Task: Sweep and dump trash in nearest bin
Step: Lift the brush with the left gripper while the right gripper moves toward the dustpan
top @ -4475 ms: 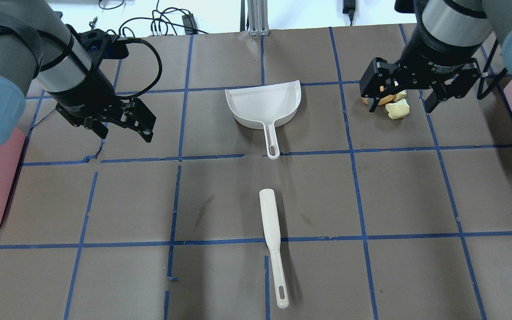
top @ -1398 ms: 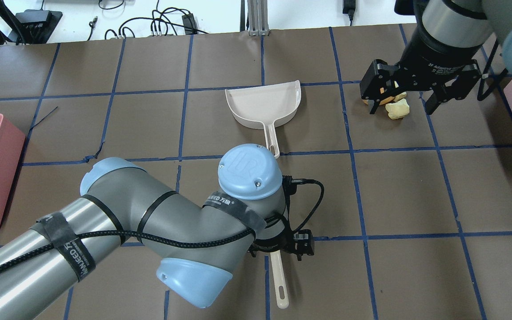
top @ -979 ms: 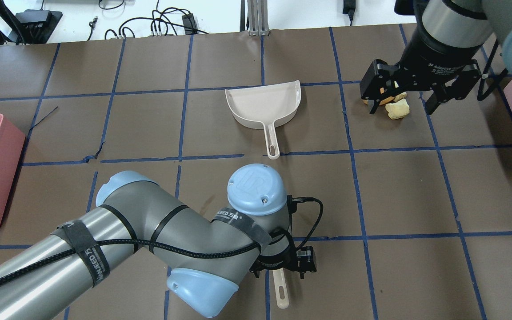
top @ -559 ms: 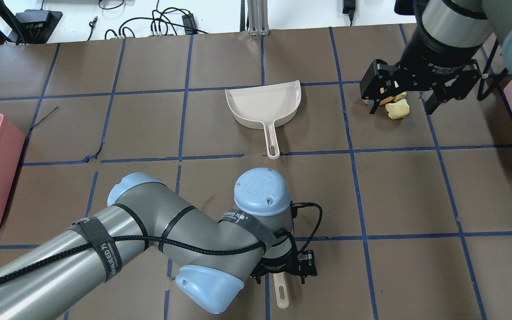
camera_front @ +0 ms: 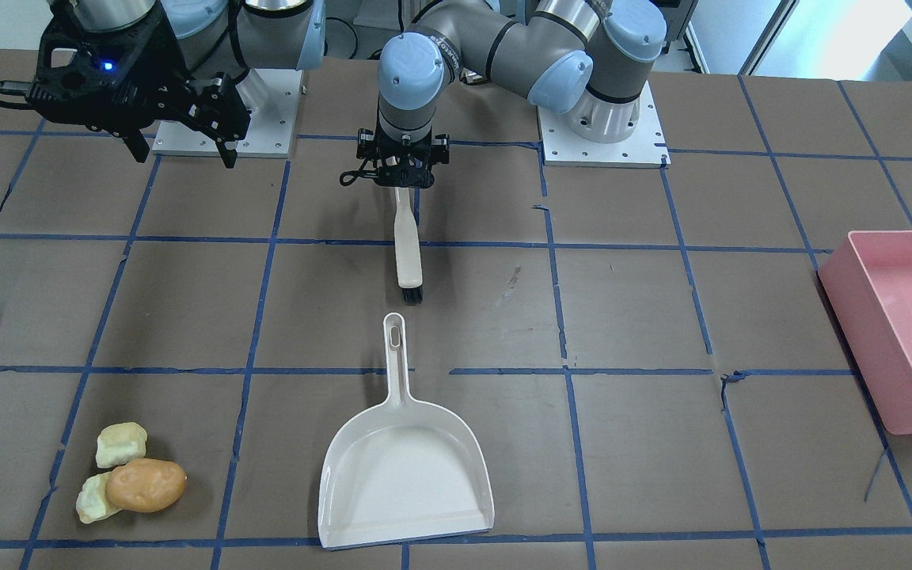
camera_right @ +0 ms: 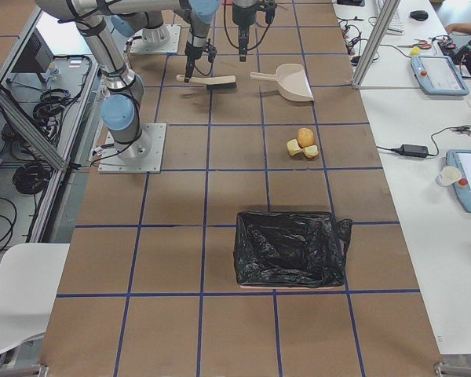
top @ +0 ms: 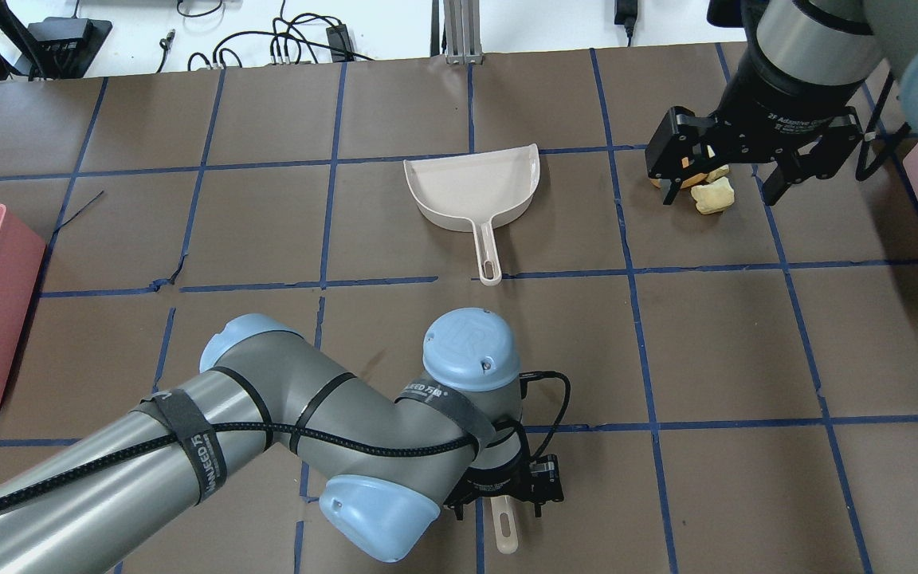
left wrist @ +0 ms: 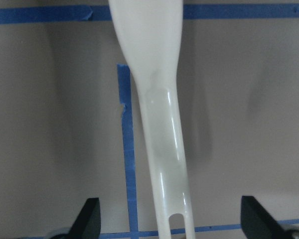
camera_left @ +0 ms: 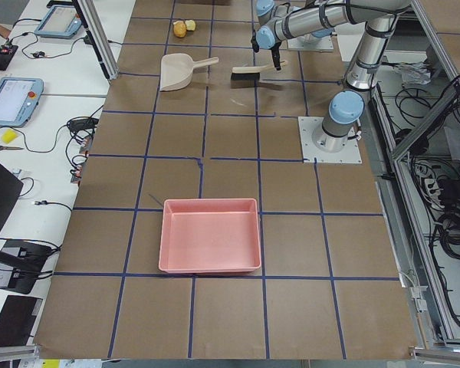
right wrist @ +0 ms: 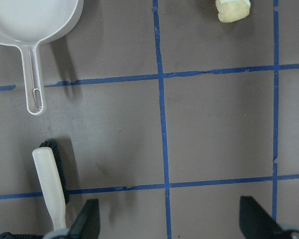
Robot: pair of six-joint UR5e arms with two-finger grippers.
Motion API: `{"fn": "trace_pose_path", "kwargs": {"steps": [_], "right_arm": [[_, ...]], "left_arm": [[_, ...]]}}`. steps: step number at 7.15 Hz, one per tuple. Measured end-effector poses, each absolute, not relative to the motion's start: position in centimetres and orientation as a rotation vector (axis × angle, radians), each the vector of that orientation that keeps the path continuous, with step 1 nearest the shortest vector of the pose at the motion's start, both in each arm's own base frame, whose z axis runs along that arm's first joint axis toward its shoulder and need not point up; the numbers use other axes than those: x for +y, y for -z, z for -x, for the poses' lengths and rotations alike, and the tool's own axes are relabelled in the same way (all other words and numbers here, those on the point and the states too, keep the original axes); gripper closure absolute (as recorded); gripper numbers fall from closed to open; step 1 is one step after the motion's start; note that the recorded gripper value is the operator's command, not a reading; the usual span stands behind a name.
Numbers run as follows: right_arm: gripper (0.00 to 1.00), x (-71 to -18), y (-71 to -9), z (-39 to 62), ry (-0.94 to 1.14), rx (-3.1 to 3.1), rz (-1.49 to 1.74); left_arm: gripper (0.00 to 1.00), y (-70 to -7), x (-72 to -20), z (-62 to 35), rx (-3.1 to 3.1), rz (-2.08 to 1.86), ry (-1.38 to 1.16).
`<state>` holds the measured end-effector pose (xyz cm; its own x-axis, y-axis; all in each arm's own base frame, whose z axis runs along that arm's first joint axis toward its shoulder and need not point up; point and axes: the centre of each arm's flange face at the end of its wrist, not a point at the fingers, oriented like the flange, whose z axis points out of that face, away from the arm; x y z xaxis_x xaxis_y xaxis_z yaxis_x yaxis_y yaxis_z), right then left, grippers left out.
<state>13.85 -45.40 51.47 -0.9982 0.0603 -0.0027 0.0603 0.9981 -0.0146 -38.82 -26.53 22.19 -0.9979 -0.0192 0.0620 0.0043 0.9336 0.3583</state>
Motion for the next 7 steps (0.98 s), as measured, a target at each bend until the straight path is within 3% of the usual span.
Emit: {"fn": "trace_pose_path", "kwargs": {"steps": [1,2,3,4,7], "right_arm": [[0.0,-45.41,-51.47,-13.85,0.023,3.138,-0.095],[0.0,-45.4,-51.47,-13.85,0.023,3.138,-0.095],[0.0,-45.4,-51.46,-13.85,0.023,3.138,-0.095],[0.0,-45.4,-51.46,-13.85,0.023,3.138,-0.095],[0.0,-45.4,-51.46,-13.85,0.022,3.138,-0.095]], "left_arm": [[0.0,-21.97,-26.53,38.9,-3.021,-0.026,0.569],[0.08,-21.79,-26.52,39.04,-3.011,-0.041,0.581],[0.6,-21.67,-26.52,39.16,-3.003,-0.05,0.59],[0.99,-21.62,-26.53,39.21,-2.999,-0.053,0.594],[1.0,-21.7,-26.63,39.22,-3.009,-0.05,0.574]]}}
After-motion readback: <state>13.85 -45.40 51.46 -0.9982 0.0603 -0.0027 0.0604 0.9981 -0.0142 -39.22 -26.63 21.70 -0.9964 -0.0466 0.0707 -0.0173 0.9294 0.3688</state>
